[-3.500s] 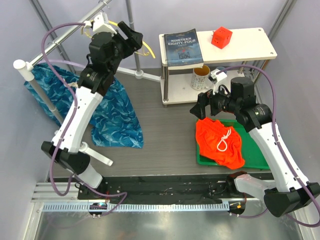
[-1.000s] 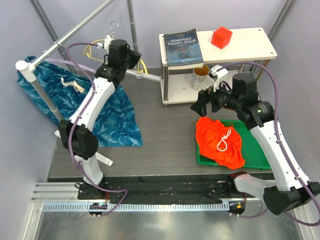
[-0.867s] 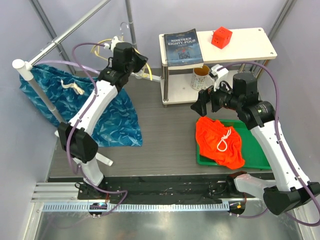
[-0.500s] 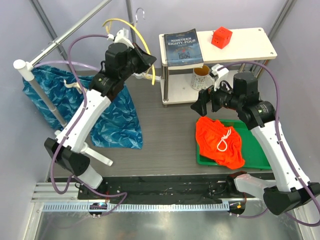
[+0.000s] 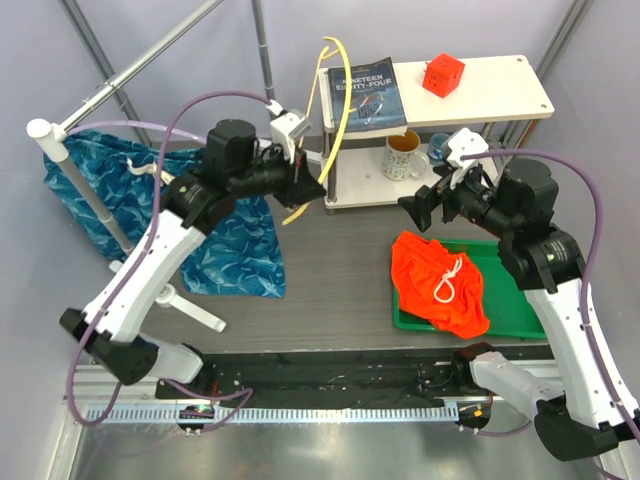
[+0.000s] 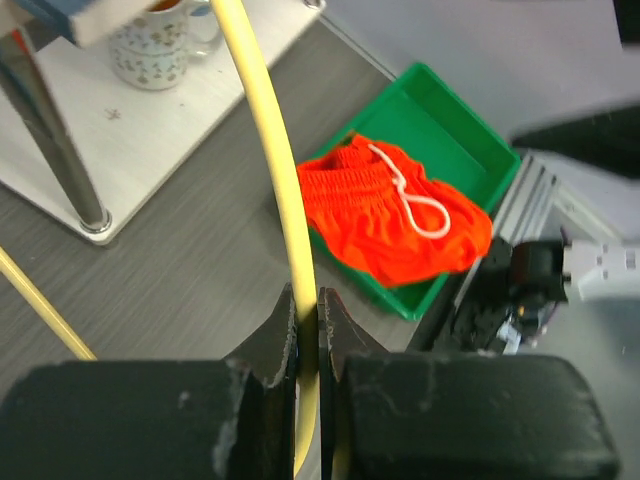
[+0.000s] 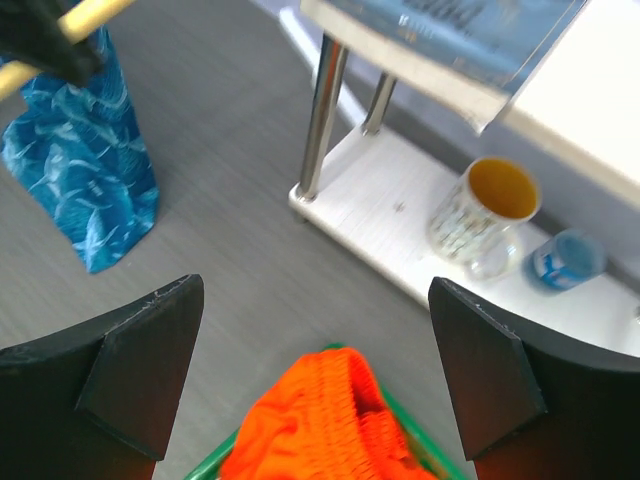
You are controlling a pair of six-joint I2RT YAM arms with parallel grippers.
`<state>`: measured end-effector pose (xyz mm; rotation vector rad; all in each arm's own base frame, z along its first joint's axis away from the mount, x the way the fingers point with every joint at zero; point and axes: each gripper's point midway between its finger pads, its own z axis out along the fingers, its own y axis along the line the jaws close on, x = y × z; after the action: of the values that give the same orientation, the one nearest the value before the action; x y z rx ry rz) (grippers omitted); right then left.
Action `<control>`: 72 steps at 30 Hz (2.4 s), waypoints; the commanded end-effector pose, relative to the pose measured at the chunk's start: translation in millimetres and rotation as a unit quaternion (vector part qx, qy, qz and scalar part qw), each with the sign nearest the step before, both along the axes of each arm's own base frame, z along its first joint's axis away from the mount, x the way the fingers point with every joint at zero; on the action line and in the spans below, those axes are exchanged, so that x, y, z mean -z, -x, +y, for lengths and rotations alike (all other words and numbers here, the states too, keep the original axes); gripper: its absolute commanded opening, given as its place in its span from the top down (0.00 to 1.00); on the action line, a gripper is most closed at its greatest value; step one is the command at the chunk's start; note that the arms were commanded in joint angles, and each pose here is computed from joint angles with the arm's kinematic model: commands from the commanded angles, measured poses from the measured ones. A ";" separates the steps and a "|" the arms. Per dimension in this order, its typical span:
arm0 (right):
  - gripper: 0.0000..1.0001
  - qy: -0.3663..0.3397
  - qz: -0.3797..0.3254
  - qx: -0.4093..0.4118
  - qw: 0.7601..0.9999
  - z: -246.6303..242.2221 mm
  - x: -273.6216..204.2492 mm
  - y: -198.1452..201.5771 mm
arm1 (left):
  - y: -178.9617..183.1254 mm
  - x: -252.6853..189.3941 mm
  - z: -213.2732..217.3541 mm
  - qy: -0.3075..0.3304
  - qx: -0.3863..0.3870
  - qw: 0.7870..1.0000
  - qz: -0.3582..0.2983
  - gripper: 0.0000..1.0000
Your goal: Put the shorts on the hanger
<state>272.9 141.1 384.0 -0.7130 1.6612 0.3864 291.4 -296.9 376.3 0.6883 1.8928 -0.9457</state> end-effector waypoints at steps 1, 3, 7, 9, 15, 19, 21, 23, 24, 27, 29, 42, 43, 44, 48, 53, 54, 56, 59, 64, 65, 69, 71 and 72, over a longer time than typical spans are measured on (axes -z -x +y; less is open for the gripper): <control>0.00 0.032 -0.118 -0.003 0.993 -6.3 -37.2 -7.2 | 60.2 -38.7 21.9 -0.023 0.124 0.981 -0.145 1.00; 0.00 0.052 -0.162 -0.013 0.985 -6.8 -48.4 -5.6 | 86.9 -45.3 25.6 -0.020 0.184 0.967 -0.175 1.00; 0.00 0.102 -0.248 -0.066 0.961 0.1 -52.7 8.1 | 140.3 -38.3 34.5 -0.006 0.289 0.943 -0.167 1.00; 0.00 0.131 -0.304 -0.088 0.939 2.9 -60.4 15.6 | 166.6 -31.1 42.8 -0.003 0.334 0.931 -0.150 1.00; 0.00 0.151 -0.381 -0.159 0.898 14.8 -71.4 54.9 | 204.3 3.5 64.9 -0.028 0.375 0.925 -0.051 1.00; 0.03 0.191 -0.383 -0.217 0.877 17.5 -54.8 82.7 | 214.5 17.2 74.3 -0.014 0.361 0.933 -0.004 1.00; 0.05 0.209 -0.354 -0.252 0.876 16.2 -30.2 100.9 | 218.7 28.4 75.5 -0.003 0.363 0.931 0.028 1.00; 0.05 0.213 -0.334 -0.274 0.876 14.9 -15.5 115.3 | 227.3 32.0 76.8 0.018 0.372 0.927 0.052 1.00; 0.05 0.211 -0.332 -0.290 0.872 17.0 -12.9 122.2 | 230.3 32.6 77.2 0.024 0.376 0.925 0.059 1.00; 0.05 0.215 -0.309 -0.331 0.865 20.9 2.5 131.6 | 237.8 38.1 77.6 0.037 0.387 0.917 0.091 1.00; 0.05 0.209 -0.289 -0.346 0.868 24.1 7.3 129.7 | 243.0 41.5 77.7 0.048 0.394 0.911 0.116 1.00; 0.10 0.117 -0.157 -0.437 0.878 73.8 22.3 109.0 | 249.0 51.5 78.0 0.062 0.392 0.902 0.168 0.99; 0.10 0.121 -0.162 -0.439 0.876 80.4 23.3 107.3 | 249.9 53.6 78.1 0.062 0.392 0.901 0.174 0.99; 0.11 0.136 -0.165 -0.449 0.867 91.6 30.1 110.9 | 249.8 55.5 78.0 0.063 0.392 0.900 0.179 0.98; 0.31 0.155 -0.168 -0.469 0.853 124.2 45.9 111.5 | 249.8 59.0 76.4 0.078 0.390 0.894 0.207 0.98; 0.78 0.166 -0.119 -0.463 0.863 131.9 57.7 108.2 | 243.7 61.5 84.7 0.050 0.360 0.917 0.164 0.95; 0.99 0.165 -0.117 -0.455 0.867 130.0 56.1 108.0 | 239.0 64.0 87.4 0.038 0.347 0.925 0.150 0.93; 0.99 0.165 -0.117 -0.432 0.879 125.4 53.0 104.3 | 227.8 69.4 92.3 0.004 0.313 0.943 0.117 0.82; 0.99 0.158 -0.103 -0.403 0.895 114.8 50.5 107.2 | 194.2 69.6 101.4 -0.053 0.235 0.969 0.052 0.69; 0.99 0.158 -0.018 -0.353 0.922 95.7 65.4 111.1 | 152.6 33.0 119.0 -0.111 0.142 0.979 -0.093 0.29; 0.99 0.163 -0.003 -0.342 0.926 92.8 69.4 109.1 | 150.2 26.2 119.7 -0.114 0.143 0.976 -0.120 0.15; 0.99 0.169 0.058 -0.297 0.938 86.6 78.7 102.0 | 143.5 16.6 114.0 -0.123 0.162 0.968 -0.148 0.00; 0.99 0.166 0.078 -0.290 0.939 88.0 79.7 100.9 | 134.6 22.4 105.6 -0.137 0.178 0.963 -0.147 0.00; 0.99 0.166 0.088 -0.291 0.938 88.9 81.3 102.6 | 127.7 17.3 100.2 -0.134 0.177 0.961 -0.165 0.00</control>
<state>163.3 232.1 290.0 -1.5813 1.5655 0.6174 132.3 -183.9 355.8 1.2395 1.7069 -0.8375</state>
